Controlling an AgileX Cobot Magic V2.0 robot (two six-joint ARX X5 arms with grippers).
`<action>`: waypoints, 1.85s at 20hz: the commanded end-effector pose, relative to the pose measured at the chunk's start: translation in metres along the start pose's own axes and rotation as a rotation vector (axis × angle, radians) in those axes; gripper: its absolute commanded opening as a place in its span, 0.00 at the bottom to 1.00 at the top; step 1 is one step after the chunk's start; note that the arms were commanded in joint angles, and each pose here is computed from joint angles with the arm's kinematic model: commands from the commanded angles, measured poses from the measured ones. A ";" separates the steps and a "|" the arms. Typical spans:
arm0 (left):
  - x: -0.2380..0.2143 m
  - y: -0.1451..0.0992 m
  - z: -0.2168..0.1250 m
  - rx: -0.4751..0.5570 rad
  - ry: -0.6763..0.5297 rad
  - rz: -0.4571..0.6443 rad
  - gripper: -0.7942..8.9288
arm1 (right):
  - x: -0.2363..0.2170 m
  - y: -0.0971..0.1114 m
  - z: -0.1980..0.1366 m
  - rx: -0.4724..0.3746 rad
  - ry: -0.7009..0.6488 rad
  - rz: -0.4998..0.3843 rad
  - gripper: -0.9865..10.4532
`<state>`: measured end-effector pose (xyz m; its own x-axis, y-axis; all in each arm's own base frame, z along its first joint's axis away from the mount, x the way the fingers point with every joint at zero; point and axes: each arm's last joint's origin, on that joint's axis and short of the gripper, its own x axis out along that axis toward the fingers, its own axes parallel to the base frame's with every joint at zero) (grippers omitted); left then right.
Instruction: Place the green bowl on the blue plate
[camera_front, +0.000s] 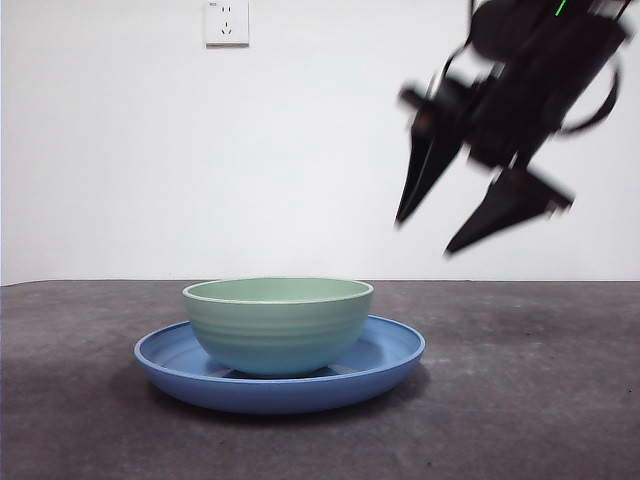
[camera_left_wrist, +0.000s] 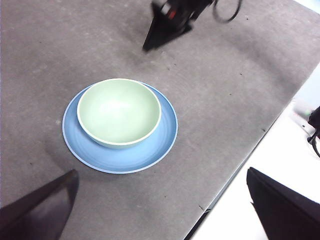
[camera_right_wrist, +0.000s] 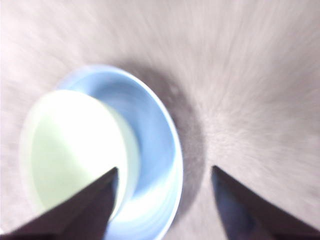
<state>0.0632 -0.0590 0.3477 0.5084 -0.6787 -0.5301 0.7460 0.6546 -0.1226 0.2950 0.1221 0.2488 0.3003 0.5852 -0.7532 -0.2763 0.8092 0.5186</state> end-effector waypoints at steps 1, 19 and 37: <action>-0.001 0.000 0.003 0.007 -0.014 -0.001 0.73 | -0.043 0.021 -0.005 -0.122 -0.081 -0.010 0.45; -0.001 -0.001 0.003 0.007 -0.014 -0.001 0.73 | -0.192 0.059 -0.120 -0.370 -0.250 -0.135 0.61; -0.001 -0.001 0.003 0.006 -0.011 -0.003 0.41 | -0.211 0.061 -0.151 -0.455 -0.249 -0.073 0.40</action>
<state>0.0632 -0.0590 0.3477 0.5084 -0.6787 -0.5301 0.7463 0.6543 -0.1219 0.0765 0.0392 0.3742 0.5245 0.5584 -0.6427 -0.5785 0.7876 0.2121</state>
